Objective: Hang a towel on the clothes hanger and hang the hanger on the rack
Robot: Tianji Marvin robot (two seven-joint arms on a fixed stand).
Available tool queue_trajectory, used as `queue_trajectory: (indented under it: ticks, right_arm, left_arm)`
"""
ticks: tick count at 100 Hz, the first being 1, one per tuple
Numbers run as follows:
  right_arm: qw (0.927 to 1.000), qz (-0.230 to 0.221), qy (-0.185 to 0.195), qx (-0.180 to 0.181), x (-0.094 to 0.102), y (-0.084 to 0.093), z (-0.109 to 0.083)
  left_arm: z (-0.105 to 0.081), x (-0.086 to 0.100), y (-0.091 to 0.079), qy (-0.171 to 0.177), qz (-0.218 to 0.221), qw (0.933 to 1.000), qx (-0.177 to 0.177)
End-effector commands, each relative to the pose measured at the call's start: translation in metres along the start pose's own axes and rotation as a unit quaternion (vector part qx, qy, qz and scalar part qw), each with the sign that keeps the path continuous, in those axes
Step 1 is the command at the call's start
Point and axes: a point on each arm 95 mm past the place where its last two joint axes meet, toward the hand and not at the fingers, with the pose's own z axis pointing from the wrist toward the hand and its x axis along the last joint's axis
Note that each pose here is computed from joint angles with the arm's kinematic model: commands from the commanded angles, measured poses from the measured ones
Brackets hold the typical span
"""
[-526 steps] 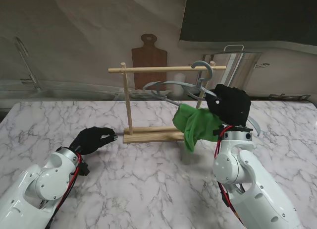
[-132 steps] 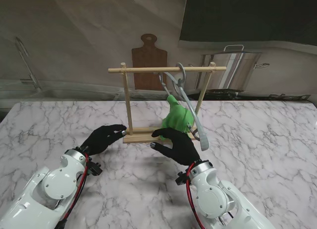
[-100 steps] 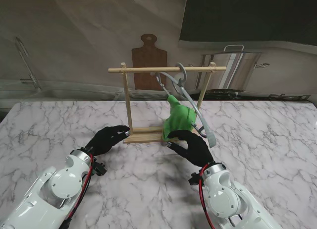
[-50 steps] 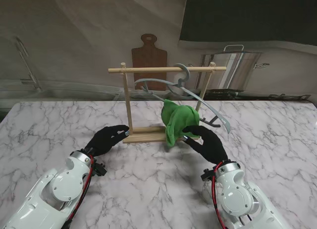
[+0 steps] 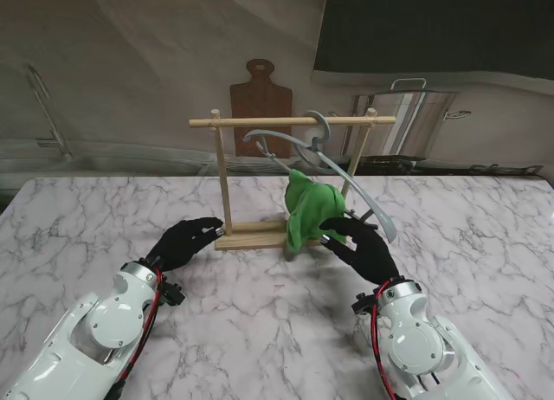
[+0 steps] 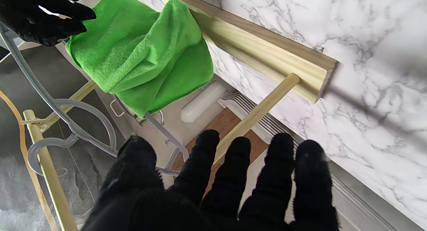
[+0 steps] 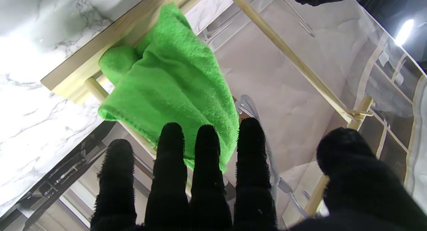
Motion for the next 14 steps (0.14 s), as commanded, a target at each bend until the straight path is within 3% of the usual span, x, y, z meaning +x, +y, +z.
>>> queue_trajectory:
  ticks: [1, 14]
  right_arm:
    - [1.0000, -0.007, 0.002, 0.003, -0.0009, 0.0008, 0.0023]
    - [1.0000, -0.001, 0.005, 0.003, -0.0012, 0.0026, 0.0063]
  left_arm:
    - [0.0029, -0.0019, 0.0020, -0.005, -0.001, 0.9999, -0.009]
    - [0.0067, -0.0050, 0.0012, -0.013, 0.008, 0.9998, -0.012]
